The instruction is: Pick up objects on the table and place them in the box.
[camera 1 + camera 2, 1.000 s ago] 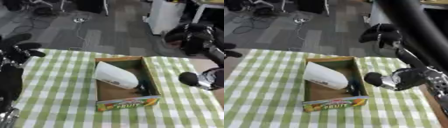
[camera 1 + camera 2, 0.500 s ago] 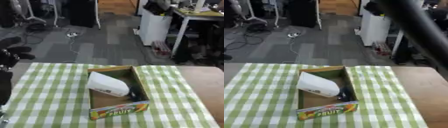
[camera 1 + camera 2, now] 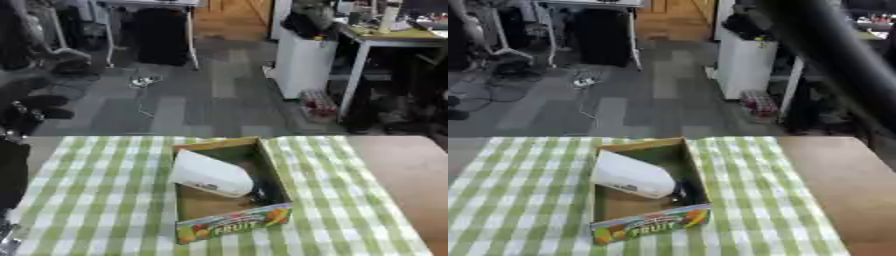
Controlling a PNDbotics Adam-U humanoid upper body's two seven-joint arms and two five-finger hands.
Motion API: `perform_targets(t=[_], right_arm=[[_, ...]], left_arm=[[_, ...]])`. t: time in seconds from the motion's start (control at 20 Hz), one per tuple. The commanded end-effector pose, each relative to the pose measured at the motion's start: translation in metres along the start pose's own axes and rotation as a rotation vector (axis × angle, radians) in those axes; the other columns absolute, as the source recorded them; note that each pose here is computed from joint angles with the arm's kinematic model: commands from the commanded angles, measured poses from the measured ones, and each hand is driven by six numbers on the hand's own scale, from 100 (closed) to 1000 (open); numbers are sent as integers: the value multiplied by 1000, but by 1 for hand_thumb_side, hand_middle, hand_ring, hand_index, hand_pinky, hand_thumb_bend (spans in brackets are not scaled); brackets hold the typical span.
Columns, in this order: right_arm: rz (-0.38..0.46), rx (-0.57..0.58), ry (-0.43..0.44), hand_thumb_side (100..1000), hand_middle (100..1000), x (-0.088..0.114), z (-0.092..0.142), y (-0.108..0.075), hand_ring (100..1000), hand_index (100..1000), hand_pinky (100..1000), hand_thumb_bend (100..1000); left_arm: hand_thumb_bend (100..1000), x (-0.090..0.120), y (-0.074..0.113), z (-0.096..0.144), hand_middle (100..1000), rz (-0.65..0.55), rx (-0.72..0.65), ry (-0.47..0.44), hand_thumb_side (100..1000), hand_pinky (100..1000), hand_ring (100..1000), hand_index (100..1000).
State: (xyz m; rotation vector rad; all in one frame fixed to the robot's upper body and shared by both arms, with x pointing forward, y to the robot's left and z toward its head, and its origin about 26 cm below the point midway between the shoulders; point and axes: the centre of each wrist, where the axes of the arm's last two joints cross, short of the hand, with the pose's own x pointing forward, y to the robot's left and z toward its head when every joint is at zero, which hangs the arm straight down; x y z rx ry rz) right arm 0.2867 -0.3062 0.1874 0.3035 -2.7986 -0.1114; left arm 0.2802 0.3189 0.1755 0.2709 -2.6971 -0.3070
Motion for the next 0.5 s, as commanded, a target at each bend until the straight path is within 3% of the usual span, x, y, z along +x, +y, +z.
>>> perform_targets(t=[0.05,0.25,0.35,0.5], right_arm=[[-96,-57,-106,869,604,-1,7,6,562,741,388,577],[-164,-79,-168,872,614,-4,13,10,563,734,397,583],[-178,-70,-168,896,613,-3,15,9,561,733,396,553],[-183,-51,-160,882,613,-1,19,6,562,738,393,579]], left_arm=[[585,4,2,-3,800,-22,5,-36,924,644,745,862],[586,3,0,3,800,-20,11,-35,923,646,746,862],[581,3,-3,3,797,-12,21,-29,896,646,746,862],[579,3,-5,6,798,1,40,-10,922,641,744,865]])
